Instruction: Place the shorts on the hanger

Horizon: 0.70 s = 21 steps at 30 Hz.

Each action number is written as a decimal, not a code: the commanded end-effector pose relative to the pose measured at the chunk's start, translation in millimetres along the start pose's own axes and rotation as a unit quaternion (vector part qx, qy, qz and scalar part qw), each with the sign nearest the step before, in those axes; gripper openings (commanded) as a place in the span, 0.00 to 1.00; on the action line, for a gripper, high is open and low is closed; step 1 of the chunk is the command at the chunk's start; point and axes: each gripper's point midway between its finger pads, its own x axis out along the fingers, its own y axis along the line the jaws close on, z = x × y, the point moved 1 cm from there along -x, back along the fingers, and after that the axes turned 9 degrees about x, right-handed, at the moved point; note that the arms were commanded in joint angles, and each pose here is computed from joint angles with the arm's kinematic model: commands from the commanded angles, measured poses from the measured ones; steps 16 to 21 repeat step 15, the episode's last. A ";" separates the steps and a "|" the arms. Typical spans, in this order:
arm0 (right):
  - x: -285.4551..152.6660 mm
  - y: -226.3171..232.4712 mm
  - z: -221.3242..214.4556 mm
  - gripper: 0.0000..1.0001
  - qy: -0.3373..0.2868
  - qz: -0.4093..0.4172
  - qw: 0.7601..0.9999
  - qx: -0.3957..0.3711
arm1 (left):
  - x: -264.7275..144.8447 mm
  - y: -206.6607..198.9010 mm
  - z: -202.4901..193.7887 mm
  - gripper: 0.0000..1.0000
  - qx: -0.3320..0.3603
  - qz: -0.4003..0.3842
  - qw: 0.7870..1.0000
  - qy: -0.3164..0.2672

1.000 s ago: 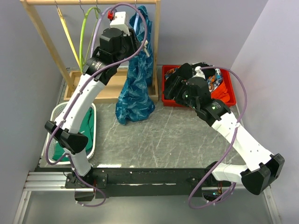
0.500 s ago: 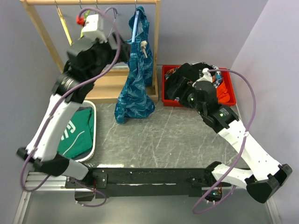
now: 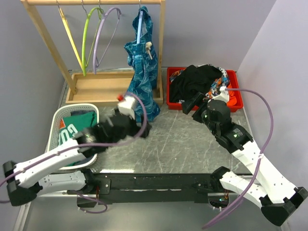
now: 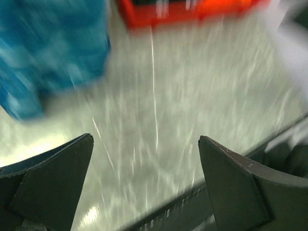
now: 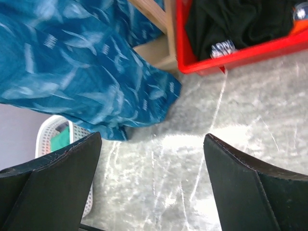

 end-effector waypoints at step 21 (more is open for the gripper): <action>12.3 -63.1 -47.5 0.93 0.007 -0.021 1.000 0.008 | 5.6 -0.7 -89.6 0.97 -0.078 0.005 0.997 0.005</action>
